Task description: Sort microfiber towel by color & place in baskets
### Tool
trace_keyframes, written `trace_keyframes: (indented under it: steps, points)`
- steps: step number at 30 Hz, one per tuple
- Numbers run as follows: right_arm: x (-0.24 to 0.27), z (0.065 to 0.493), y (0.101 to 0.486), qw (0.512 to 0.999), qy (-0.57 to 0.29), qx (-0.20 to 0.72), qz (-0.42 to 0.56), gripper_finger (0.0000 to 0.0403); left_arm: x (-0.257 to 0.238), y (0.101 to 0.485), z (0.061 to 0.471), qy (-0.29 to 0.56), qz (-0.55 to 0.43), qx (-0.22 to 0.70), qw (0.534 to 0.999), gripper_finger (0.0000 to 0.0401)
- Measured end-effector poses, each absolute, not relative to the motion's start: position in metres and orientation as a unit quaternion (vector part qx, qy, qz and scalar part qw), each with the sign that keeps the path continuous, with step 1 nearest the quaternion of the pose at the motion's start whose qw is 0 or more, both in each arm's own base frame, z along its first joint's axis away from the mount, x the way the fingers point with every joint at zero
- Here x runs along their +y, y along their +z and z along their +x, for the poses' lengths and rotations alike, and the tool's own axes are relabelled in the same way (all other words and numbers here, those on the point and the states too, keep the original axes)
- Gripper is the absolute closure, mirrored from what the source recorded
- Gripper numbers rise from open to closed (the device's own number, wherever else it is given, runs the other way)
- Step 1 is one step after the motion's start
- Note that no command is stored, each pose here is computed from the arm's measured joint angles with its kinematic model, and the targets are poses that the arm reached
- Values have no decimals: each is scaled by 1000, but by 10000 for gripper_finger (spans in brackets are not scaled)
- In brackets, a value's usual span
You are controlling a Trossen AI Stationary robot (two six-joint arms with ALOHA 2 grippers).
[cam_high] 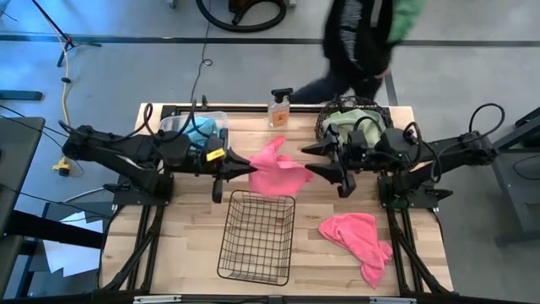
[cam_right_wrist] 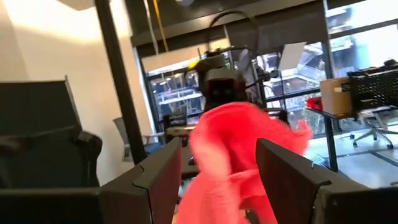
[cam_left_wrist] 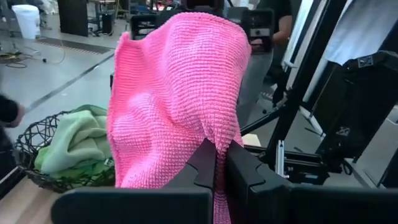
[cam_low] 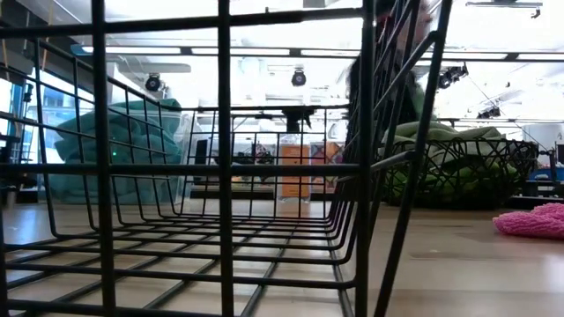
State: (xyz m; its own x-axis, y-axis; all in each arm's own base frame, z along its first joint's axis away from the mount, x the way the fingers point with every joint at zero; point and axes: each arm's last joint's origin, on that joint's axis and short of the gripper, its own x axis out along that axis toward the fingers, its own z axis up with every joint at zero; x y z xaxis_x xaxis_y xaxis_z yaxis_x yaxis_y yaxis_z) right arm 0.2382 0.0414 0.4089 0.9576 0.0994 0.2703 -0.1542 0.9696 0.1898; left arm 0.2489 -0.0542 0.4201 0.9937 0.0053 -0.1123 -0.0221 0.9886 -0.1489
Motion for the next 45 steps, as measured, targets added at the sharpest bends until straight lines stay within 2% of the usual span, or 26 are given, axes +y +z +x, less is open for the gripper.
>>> trace_keyframes:
  steps: [5, 10, 15, 20, 26, 32, 36, 45]
  points:
    - [48, 237, 409, 987, 52, -131, 80, 201, -50, 421, 249, -9, -79, 56, 995, 401]
    - [49, 237, 409, 988, 44, -133, 67, 201, -58, 419, 248, -63, -67, 67, 993, 401]
    - [48, 237, 409, 988, 44, -133, 67, 201, -78, 407, 242, -98, -65, 134, 984, 401]
    - [48, 236, 409, 988, 44, -134, 64, 201, -102, 381, 244, -64, -36, 219, 973, 401]
    - [48, 236, 409, 989, 40, -135, 41, 201, -119, 360, 265, -113, -46, 298, 947, 401]
    - [48, 237, 409, 990, 37, -135, 33, 201, -128, 356, 281, -123, 27, 409, 904, 401]
    - [48, 237, 408, 990, 36, -132, 33, 201, -132, 344, 297, -130, 76, 445, 883, 401]
    - [48, 237, 408, 990, 36, -129, 33, 201, -136, 300, 331, -154, 86, 503, 846, 401]
